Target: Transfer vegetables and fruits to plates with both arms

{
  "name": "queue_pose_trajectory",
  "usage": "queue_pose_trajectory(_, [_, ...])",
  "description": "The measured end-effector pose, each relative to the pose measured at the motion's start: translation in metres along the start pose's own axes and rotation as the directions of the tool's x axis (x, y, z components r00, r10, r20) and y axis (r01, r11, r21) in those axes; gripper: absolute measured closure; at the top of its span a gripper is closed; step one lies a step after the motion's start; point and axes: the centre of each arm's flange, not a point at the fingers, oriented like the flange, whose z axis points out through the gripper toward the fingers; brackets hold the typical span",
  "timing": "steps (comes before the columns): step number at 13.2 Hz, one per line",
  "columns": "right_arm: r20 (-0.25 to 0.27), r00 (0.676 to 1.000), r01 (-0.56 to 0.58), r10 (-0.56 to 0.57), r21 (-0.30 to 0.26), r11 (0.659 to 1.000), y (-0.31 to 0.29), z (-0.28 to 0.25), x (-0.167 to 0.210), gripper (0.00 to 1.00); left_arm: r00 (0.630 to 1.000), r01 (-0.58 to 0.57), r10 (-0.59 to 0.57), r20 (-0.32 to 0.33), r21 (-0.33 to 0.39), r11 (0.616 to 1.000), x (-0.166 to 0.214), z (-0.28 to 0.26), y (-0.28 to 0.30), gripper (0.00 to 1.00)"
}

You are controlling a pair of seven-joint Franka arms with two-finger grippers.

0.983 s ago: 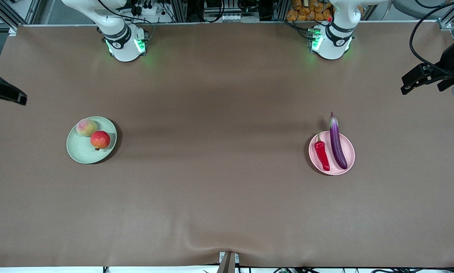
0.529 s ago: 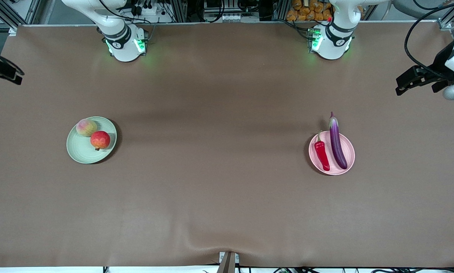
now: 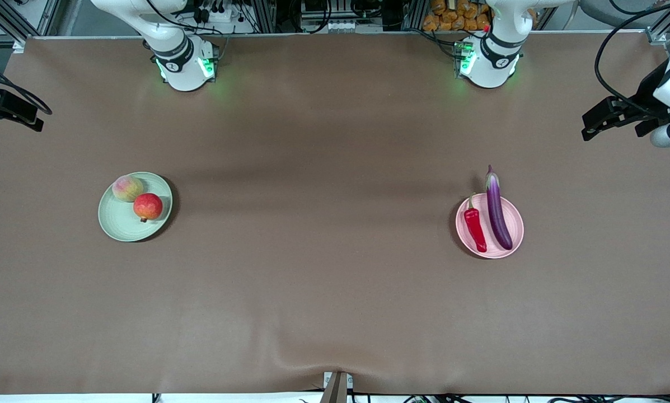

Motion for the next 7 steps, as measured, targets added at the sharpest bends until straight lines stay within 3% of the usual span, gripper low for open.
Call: queue_pose_trajectory(7, [-0.023,1.000,0.008,-0.007,0.002,1.000,-0.002,0.005,-0.017,0.00,1.000,-0.002,0.002,-0.002,0.000,1.000,0.000,-0.001,-0.001,0.00])
